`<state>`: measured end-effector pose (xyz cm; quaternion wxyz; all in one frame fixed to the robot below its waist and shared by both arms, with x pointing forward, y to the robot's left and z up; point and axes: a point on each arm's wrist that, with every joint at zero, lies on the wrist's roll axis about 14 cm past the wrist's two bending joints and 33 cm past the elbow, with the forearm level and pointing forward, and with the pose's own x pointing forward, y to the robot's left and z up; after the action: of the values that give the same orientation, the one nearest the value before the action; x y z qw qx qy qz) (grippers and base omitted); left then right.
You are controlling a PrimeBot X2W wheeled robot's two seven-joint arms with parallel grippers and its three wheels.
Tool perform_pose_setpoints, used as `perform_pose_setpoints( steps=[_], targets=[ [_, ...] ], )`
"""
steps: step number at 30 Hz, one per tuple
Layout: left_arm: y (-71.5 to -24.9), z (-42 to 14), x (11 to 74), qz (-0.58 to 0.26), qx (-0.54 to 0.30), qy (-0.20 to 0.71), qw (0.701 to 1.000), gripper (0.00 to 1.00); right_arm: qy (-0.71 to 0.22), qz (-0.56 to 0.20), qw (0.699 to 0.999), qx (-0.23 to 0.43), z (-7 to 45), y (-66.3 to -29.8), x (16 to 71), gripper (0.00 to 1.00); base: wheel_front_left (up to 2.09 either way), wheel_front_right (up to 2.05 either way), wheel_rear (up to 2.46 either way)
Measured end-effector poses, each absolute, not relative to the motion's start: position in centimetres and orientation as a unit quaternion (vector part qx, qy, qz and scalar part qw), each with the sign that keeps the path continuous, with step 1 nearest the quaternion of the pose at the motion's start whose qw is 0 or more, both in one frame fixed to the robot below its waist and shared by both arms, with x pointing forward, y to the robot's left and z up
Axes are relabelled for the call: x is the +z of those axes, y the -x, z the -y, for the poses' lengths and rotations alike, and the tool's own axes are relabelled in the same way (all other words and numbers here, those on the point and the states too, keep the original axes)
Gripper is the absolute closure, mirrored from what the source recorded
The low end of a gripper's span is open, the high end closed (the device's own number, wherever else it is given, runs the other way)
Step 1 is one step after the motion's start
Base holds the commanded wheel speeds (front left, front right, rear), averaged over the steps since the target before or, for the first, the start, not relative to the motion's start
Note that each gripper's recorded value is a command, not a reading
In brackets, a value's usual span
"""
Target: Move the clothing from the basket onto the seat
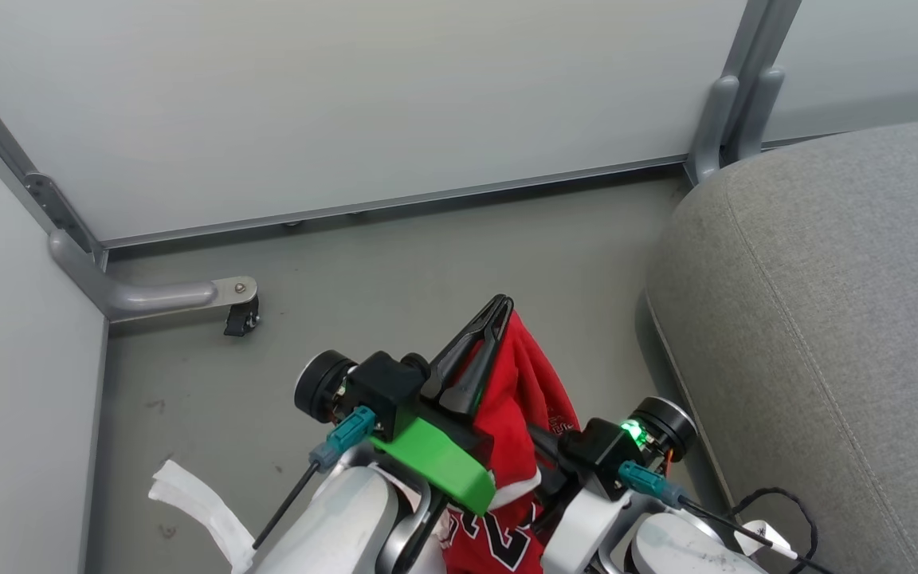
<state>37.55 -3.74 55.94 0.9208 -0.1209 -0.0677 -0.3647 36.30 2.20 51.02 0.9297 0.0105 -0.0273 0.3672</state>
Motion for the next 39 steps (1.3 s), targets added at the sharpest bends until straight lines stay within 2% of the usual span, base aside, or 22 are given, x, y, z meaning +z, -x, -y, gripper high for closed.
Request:
perform_pose_setpoints(
  steps=[1, 10, 20, 30, 39],
  targets=[
    [-37.6, 3.8, 55.8, 0.066, -0.365, 0.121, 0.921, 0.0, -0.012, 0.029, 0.931, 0.364, -2.1, -36.4, 51.2, 1.0, 0.0, 0.0, 0.0],
    [-38.1, 4.6, 55.0, 0.057, -0.373, 0.111, 0.919, 0.0, -0.025, 0.038, 0.946, 0.321, 0.6, -36.8, 51.7, 1.0, 0.0, 0.0, 0.0],
    [-38.0, 7.8, 53.6, 0.039, -0.414, 0.102, 0.904, 0.0, -0.034, 0.041, 0.973, 0.223, 6.8, -37.2, 51.8, 1.0, 0.0, 0.0, 0.0],
    [-36.4, 12.9, 52.4, 0.019, -0.484, 0.106, 0.868, 0.0, -0.033, 0.052, 0.992, 0.108, 14.0, -35.9, 52.4, 1.0, 0.0, 0.0, 0.0],
    [-33.4, 17.7, 51.5, -0.001, -0.558, 0.114, 0.822, 0.0, -0.02, 0.065, 0.998, -0.002, 20.7, -33.7, 53.4, 1.0, 0.0, 0.0, 0.0]
  ],
)
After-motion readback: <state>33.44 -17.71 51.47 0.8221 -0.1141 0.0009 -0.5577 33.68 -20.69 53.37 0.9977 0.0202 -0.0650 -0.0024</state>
